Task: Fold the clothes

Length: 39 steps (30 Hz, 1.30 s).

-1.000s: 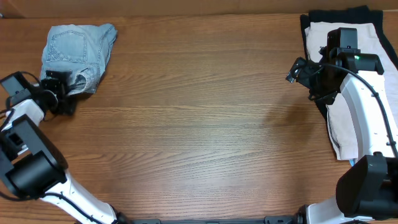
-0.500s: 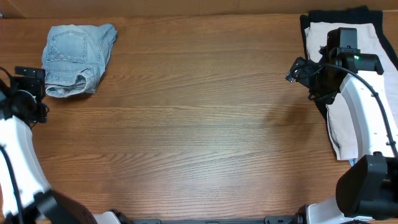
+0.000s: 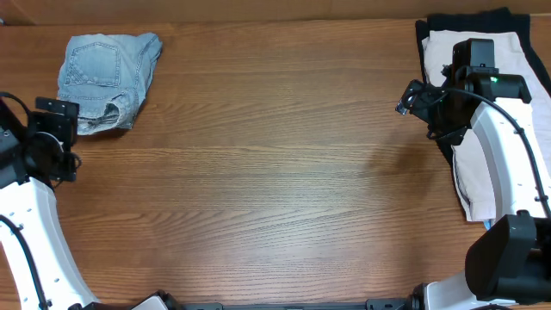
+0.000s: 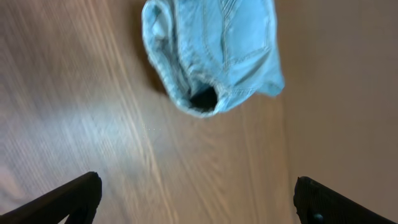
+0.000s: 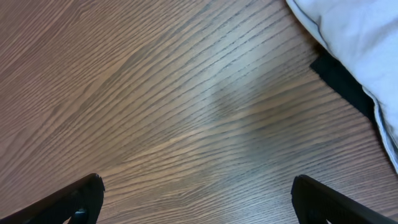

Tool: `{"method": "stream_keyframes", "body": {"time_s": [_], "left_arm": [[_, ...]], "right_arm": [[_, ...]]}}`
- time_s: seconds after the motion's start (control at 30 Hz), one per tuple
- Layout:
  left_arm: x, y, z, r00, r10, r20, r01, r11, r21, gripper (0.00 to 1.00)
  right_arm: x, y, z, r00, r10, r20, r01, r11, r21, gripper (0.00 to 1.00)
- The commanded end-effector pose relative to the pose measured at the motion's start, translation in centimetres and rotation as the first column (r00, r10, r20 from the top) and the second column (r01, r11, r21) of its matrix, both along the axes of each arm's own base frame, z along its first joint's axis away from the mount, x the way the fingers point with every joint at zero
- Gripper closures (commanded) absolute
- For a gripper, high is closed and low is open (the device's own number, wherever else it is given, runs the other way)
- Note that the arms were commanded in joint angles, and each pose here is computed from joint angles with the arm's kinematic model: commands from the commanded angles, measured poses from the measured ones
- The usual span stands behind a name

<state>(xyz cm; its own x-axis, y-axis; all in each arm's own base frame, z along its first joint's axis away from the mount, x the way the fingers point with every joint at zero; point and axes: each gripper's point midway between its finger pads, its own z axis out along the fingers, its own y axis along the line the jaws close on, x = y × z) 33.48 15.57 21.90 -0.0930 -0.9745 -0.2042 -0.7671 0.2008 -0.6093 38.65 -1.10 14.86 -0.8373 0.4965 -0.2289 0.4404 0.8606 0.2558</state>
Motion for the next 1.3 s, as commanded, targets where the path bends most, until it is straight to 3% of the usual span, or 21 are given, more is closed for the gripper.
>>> {"method": "stream_keyframes", "body": {"time_s": [0.0, 0.23, 0.6, 0.7, 0.9, 0.93, 0.97, 1.03, 1.1, 1.17, 1.27], "left_arm": [[-0.7, -0.9, 0.2, 1.0, -0.009, -0.021, 0.009, 1.0, -0.002, 0.01], [-2.7, -3.1, -1.5, 0.992, 0.04, -0.12, -0.058, 0.986, -0.153, 0.06], [-2.0, -6.4, -0.7, 0.997, -0.056, -0.054, 0.035, 0.947, -0.319, 0.08], [-1.9, -7.2, -0.3, 0.996, -0.083, -0.033, 0.065, 0.931, -0.36, 0.0], [-1.8, -8.1, 0.1, 0.994, -0.11, -0.008, 0.098, 0.912, -0.399, 0.0], [-1.8, -8.0, 0.0, 0.993, -0.119, -0.007, 0.107, 0.916, -0.387, 0.05], [-1.8, -8.0, 0.0, 0.99, -0.14, -0.002, 0.129, 0.921, -0.368, 0.19], [-1.6, -8.2, 0.2, 0.979, -0.204, 0.024, 0.2, 0.922, -0.33, 0.27], [-0.9, -9.0, 1.1, 0.942, -0.319, 0.104, 0.336, 0.902, -0.271, 0.25], [0.4, -10.8, 3.1, 0.835, -0.491, 0.247, 0.535, 0.829, -0.162, 0.11], [1.8, -14.3, 7.1, 0.568, -0.691, 0.447, 0.754, 0.655, 0.053, 0.04]], "right_arm": [[0.2, -0.3, 0.1, 1.0, -0.002, 0.006, 0.003, 1.0, -0.011, 0.0], [0.2, -0.3, 0.1, 1.0, -0.003, 0.007, 0.003, 1.0, -0.011, 0.0], [0.2, -0.3, 0.1, 1.0, -0.003, 0.006, 0.003, 1.0, -0.011, 0.0], [0.2, -0.3, 0.1, 1.0, -0.002, 0.006, 0.003, 1.0, -0.011, 0.0], [0.2, -0.3, 0.2, 1.0, -0.003, 0.008, 0.003, 1.0, -0.011, 0.0], [0.2, -0.3, 0.1, 1.0, -0.002, 0.008, 0.003, 1.0, -0.011, 0.0], [0.2, -0.3, 0.2, 1.0, -0.002, 0.009, 0.003, 1.0, -0.011, 0.0], [0.3, -0.3, 0.2, 1.0, -0.003, 0.01, 0.003, 1.0, -0.011, 0.0], [0.3, -0.3, 0.2, 1.0, -0.003, 0.01, 0.003, 1.0, -0.011, 0.0], [0.3, -0.3, 0.2, 1.0, -0.002, 0.01, 0.003, 1.0, -0.011, 0.0], [0.2, -0.3, 0.2, 1.0, -0.002, 0.009, 0.003, 1.0, -0.011, 0.0]]}}
